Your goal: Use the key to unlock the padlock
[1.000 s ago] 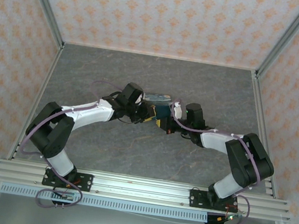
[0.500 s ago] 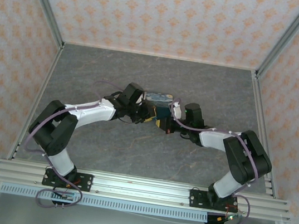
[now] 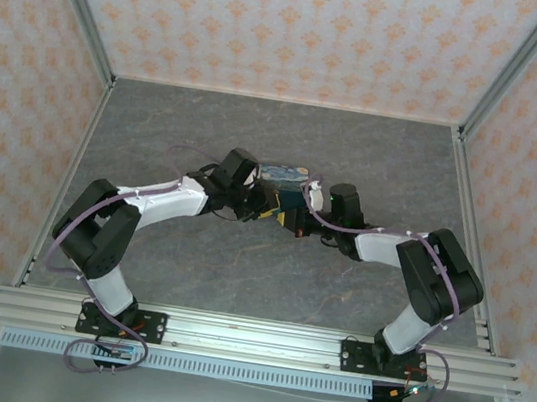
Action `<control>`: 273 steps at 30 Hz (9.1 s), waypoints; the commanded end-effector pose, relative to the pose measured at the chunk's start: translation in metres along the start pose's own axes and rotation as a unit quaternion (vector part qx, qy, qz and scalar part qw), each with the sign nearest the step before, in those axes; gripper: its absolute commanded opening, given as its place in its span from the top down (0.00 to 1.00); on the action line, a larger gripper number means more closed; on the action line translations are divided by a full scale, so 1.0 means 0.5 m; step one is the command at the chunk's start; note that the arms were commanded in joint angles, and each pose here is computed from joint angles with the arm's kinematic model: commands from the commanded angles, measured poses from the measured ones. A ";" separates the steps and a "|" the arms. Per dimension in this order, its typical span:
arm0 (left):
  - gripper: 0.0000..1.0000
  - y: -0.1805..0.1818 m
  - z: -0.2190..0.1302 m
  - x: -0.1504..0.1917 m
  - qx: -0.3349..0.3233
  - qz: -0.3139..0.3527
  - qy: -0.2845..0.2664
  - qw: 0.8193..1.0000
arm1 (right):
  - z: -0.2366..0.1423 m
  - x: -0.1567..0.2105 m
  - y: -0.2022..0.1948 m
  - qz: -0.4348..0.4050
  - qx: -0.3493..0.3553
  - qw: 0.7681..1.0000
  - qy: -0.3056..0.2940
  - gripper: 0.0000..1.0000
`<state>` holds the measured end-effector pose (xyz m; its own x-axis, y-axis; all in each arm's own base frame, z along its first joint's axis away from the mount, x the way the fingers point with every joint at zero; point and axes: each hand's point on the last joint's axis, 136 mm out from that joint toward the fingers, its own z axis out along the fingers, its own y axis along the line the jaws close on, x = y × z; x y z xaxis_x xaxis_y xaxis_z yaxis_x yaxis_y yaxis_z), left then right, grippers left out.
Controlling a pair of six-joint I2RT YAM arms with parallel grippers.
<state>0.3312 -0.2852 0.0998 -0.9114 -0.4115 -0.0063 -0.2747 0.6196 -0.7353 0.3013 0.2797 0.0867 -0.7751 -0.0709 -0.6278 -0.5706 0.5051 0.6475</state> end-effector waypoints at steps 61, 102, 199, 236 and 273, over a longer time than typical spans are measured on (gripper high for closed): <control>0.56 0.139 -0.075 -0.020 0.108 -0.155 -0.140 0.972 | 0.079 0.015 0.089 0.161 -0.004 0.985 -0.064 1.00; 0.91 0.125 -0.034 -0.009 0.088 -0.148 -0.129 0.977 | 0.055 0.009 0.120 0.210 -0.015 0.975 -0.067 0.77; 1.00 0.065 -0.066 0.012 0.065 -0.182 -0.079 0.978 | 0.063 0.008 0.098 -0.481 0.291 0.827 -0.021 1.00; 0.59 0.130 -0.122 0.002 -0.008 -0.148 -0.119 0.982 | 0.065 0.093 0.075 -0.194 0.235 0.951 -0.045 1.00; 0.24 0.160 -0.152 -0.134 -0.070 -0.096 -0.156 0.981 | 0.089 0.129 0.035 0.286 0.075 0.953 -0.067 0.99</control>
<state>0.3345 -0.1609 0.0867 -0.6959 -0.7160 -0.0557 -0.5226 0.5581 -0.6445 0.2525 0.3229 0.0455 -0.8868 0.3433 -0.3096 -0.0739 0.5558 0.8280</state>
